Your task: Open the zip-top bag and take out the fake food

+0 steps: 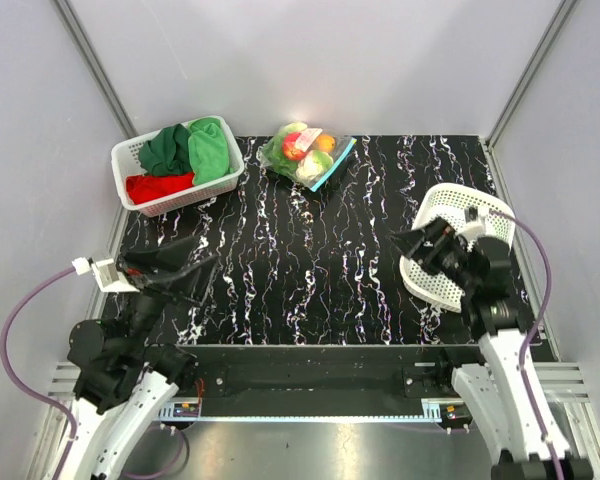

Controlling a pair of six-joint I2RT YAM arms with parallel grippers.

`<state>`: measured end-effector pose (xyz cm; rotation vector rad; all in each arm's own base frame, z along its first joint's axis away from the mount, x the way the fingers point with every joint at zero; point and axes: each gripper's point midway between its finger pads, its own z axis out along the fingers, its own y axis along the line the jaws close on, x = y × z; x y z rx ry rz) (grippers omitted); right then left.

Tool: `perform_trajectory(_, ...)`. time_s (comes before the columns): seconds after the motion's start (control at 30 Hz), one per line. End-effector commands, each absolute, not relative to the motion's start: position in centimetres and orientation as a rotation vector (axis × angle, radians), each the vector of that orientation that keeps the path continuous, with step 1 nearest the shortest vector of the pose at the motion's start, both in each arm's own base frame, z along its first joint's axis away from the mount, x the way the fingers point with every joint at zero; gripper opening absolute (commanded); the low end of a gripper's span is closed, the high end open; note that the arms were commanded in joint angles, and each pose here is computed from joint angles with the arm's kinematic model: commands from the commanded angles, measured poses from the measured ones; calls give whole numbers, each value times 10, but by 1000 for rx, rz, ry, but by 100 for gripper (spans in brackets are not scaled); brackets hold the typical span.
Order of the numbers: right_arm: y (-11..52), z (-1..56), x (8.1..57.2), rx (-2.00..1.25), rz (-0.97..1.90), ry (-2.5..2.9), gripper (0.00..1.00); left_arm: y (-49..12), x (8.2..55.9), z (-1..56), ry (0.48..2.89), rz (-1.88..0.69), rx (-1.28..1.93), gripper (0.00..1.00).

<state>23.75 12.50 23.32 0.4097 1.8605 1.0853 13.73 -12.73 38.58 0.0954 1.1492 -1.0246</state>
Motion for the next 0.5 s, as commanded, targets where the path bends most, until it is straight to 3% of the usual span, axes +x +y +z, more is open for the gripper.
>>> perform_trajectory(0.0, 117, 268, 286, 345, 953, 1887, 100, -85, 172, 320, 1469, -814, -284, 99)
perform_trajectory(0.3, 129, 279, 444, 487, 888, 1978, 100, -100, 172, 303, 1581, -826, -208, 99)
perform_trajectory(0.47, 152, 220, 529, 639, 974, 2085, 100, -123, 179, 287, 1698, -872, -145, 99)
